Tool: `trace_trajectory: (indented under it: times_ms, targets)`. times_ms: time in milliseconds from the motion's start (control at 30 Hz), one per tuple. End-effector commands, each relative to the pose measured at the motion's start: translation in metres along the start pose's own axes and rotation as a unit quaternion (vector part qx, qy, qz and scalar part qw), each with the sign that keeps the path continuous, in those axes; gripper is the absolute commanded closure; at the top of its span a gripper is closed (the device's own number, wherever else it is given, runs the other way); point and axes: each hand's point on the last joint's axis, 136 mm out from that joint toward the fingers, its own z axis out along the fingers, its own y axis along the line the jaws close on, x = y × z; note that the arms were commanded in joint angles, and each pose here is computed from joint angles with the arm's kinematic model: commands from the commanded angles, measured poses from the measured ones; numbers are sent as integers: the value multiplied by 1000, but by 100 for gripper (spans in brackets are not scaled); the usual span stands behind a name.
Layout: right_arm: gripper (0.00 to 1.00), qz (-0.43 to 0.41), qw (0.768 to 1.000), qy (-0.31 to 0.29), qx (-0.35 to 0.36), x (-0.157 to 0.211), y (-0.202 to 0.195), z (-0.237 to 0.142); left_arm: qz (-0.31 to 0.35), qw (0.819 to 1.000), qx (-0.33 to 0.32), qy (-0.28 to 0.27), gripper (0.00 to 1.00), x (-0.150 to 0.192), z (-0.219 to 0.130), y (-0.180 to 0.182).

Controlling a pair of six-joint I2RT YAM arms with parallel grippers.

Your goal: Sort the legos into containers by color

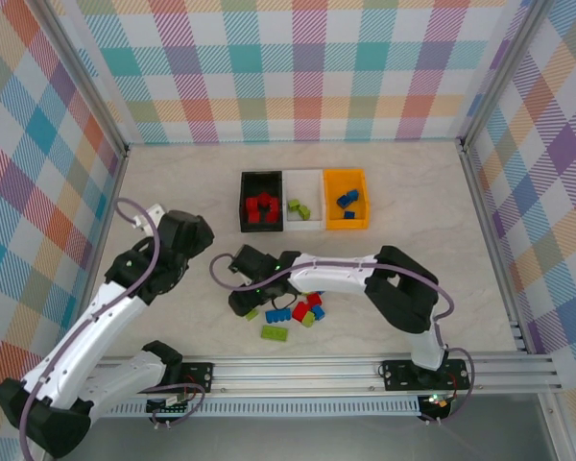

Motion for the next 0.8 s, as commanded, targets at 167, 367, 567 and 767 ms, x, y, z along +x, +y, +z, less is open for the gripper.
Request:
trace_trajectory:
  times_ms: [167,367,567,767]
  targets:
    - [34,-59,994,56,72,32,5,23,-28,997,-50,-43,0,-12,-11,33]
    - [51,-56,989,44,129,34,-15,26,-30,997,-47,-45,0,-13,-10,30]
    - [66,-34,991,-20,130,6,-23,3,-20,999,-38,-29,0,-10,-7,22]
    - [70,23,984,-133,113,-50,-51,-66,-6,1000,-21,4,0,1,2,8]
